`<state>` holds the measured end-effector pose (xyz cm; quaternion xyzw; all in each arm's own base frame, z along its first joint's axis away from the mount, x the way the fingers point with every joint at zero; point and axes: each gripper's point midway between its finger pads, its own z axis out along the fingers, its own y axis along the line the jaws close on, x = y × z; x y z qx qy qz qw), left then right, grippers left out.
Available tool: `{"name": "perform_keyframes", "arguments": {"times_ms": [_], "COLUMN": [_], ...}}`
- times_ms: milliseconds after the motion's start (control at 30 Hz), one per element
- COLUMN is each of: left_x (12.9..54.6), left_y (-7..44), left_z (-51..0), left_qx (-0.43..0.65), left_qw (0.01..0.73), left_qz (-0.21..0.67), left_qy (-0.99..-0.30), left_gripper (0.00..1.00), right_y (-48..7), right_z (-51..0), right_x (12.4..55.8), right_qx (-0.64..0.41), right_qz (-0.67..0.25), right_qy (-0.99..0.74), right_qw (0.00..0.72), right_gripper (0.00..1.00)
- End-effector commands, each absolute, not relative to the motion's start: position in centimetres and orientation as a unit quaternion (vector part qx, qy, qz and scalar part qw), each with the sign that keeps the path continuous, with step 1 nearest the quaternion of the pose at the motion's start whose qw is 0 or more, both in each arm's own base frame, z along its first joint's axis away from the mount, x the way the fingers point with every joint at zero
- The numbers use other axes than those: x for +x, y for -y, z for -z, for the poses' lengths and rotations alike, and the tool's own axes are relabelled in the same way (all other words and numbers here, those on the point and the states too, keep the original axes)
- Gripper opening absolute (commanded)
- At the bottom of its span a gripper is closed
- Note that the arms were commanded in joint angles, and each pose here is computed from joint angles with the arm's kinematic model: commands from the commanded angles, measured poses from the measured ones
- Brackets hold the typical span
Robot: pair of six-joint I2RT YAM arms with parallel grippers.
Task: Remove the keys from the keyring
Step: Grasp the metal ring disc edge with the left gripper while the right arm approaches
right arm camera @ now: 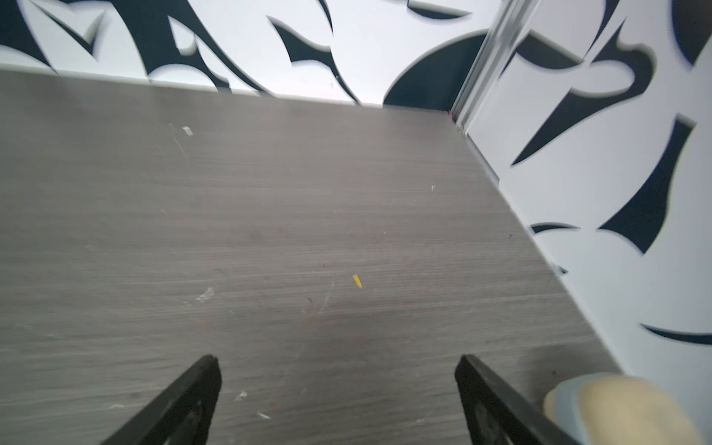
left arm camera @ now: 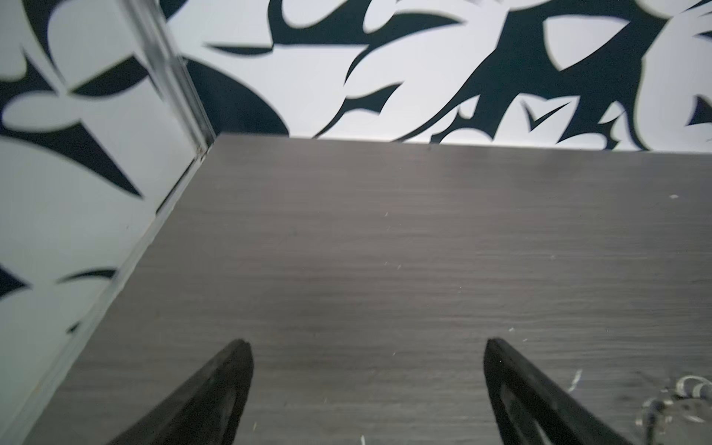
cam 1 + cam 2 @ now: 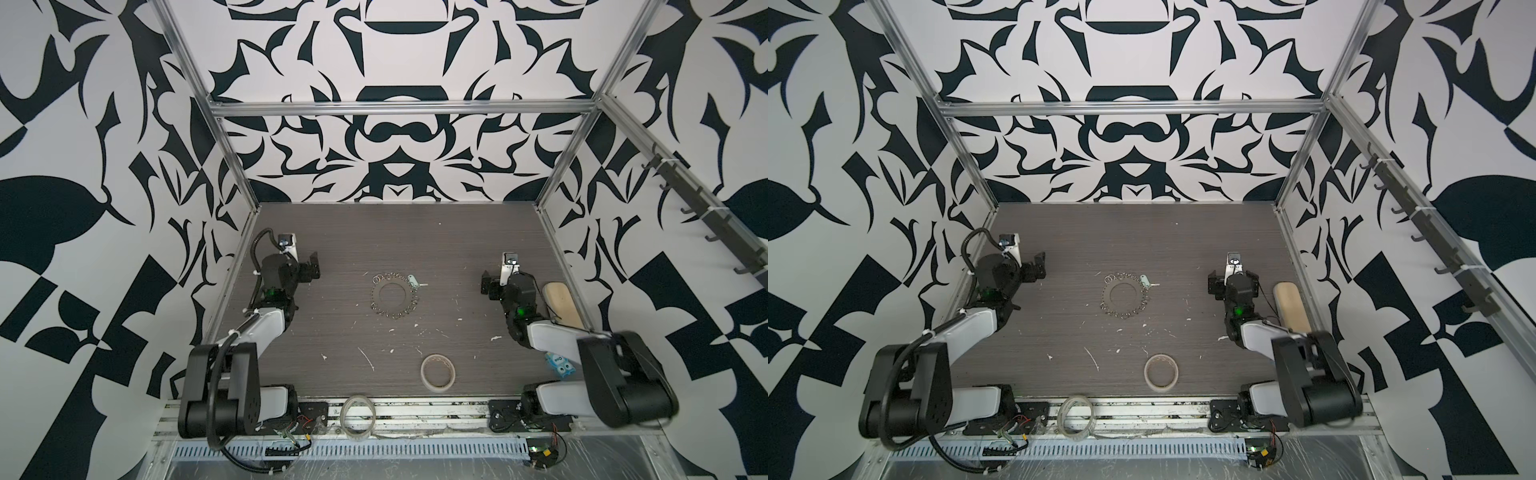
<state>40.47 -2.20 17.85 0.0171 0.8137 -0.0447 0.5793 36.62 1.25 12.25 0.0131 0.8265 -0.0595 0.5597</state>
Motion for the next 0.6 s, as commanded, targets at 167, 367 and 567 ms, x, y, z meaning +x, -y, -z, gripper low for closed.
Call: {"name": "perform_keyframes", "arguments": {"times_ms": [167,367,567], "left_x": [37.4,35.1,34.1], "left_y": [13.0,23.4,30.3], "left_z": [-18.0,-16.0,-13.5], "left_qx": [0.084,0.187,0.223], "left_qw": [0.402,0.311,0.221], "left_qz": [0.183,0.244,0.303], "left_qy": [-0.893,-0.899,-0.900], "left_gripper": [0.89,0.77,0.65], "right_y": [-7.4,-10.2,-11.7], "right_z": [-16.4,-14.6,-13.5], "right_x": [33.2,32.5,33.3], "right_qx": [0.020,0.025,0.019], "right_qz": [-0.111,-0.183,-0.214], "right_qy": [-0.873,-0.894,-0.899], "right_qw": [0.474,0.409,0.382], "right_gripper": [0.97,0.96,0.96]}}
